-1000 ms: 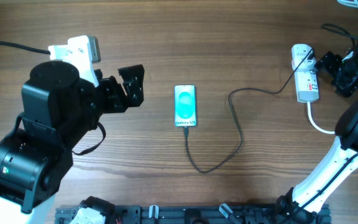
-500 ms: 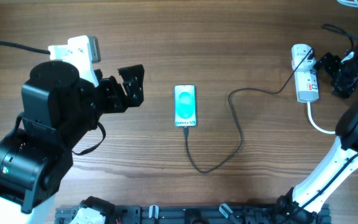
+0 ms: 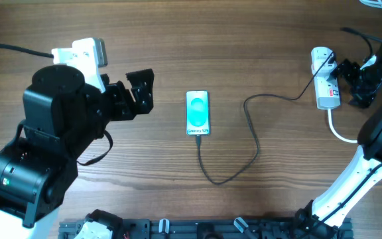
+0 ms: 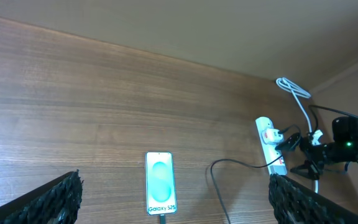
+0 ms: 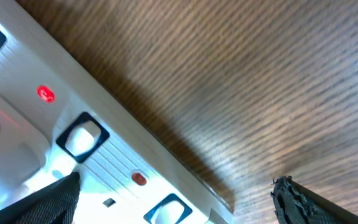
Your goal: Plug charger to phone and switch on socket
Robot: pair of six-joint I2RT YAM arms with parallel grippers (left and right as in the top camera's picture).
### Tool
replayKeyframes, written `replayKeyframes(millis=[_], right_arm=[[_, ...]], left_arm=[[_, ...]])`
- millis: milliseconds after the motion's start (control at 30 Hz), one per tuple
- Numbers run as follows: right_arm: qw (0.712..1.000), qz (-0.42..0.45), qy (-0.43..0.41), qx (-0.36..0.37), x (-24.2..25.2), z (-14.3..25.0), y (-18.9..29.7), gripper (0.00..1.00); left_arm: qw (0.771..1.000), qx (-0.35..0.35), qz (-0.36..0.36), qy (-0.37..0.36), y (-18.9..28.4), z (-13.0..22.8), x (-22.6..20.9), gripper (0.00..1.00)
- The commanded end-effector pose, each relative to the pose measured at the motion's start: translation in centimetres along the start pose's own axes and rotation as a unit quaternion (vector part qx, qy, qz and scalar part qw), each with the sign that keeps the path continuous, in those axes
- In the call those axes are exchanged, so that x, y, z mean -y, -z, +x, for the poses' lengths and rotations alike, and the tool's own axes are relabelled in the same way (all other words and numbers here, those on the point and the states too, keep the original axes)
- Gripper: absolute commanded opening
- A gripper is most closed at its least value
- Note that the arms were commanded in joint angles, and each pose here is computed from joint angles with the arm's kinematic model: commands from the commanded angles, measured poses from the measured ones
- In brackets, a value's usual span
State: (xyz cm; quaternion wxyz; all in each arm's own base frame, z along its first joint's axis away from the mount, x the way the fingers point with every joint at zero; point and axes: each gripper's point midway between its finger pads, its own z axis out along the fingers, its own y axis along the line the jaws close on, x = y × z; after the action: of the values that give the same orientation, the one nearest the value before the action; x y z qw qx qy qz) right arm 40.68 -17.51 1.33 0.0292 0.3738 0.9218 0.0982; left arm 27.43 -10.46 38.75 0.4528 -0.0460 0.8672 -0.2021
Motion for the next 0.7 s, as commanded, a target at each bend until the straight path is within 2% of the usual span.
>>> replayKeyframes(millis=[0, 333, 667], right_arm=[[1.000, 0.008, -0.012, 0.019, 0.1, 0.4, 2.5, 1.00], [0.996, -0.015, 0.008, 0.093, -1.6, 2.3, 12.6, 1.00], [0.983, -0.045, 0.075, 0.160, -3.9, 9.3, 20.3, 1.00]], left_arm=[[1.000, 0.003, -0.007, -0.001, 0.0, -0.2, -0.2, 1.00], [1.000, 0.003, -0.007, -0.001, 0.0, -0.2, -0.2, 1.00], [1.000, 0.003, -0.006, -0.001, 0.0, -0.2, -0.2, 1.00]])
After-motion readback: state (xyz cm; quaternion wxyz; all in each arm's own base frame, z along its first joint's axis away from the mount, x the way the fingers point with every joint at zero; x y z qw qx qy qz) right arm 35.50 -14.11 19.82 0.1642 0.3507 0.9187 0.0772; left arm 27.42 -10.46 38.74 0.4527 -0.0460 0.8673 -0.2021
